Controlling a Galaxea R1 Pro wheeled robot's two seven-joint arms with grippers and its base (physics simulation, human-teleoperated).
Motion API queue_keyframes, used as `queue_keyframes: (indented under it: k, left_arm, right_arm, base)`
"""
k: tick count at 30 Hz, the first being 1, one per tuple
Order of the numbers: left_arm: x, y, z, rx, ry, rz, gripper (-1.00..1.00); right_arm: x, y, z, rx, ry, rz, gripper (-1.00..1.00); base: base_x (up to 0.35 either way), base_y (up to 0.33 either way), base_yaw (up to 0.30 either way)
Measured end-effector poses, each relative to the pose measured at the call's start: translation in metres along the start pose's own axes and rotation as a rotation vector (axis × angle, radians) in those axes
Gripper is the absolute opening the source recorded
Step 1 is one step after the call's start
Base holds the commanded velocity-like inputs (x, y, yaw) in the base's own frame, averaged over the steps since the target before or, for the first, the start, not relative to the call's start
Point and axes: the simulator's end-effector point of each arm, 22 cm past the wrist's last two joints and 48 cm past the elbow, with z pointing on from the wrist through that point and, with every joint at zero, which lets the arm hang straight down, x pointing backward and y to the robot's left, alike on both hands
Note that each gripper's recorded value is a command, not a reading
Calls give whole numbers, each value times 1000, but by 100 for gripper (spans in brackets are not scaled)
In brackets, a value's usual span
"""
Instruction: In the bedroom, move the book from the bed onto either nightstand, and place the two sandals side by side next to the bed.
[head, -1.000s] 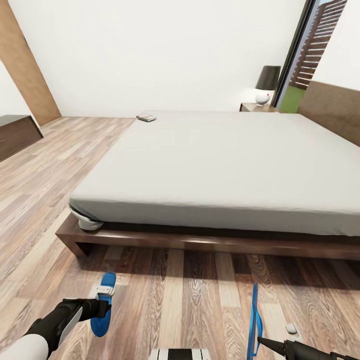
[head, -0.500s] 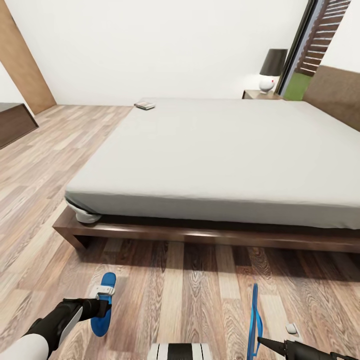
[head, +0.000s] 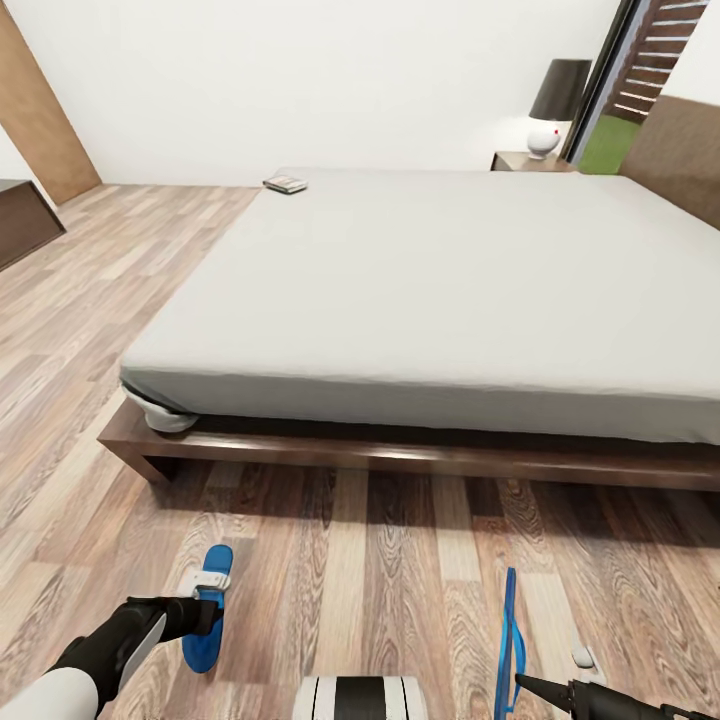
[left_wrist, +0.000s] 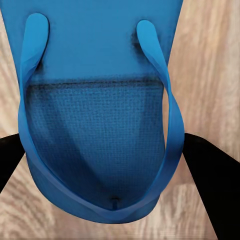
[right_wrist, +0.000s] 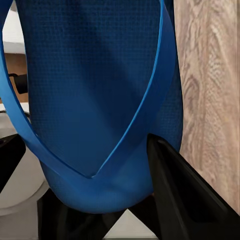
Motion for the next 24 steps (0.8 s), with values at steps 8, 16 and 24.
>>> queue_keyframes:
  k: [8, 16, 24]
  left_arm:
    - [14, 0, 11, 3, 33, -3, -100]
    - [29, 0, 22, 5, 65, -7, -100]
    - [28, 2, 21, 2, 63, -7, -100]
  right_arm:
    - [9, -10, 1, 10, 14, 28, -100]
    - [18, -19, 3, 20, 28, 56, -100]
    - [18, -19, 3, 19, 28, 55, -100]
  base:
    - [0, 0, 0]
    - [0, 0, 0]
    - [26, 17, 0]
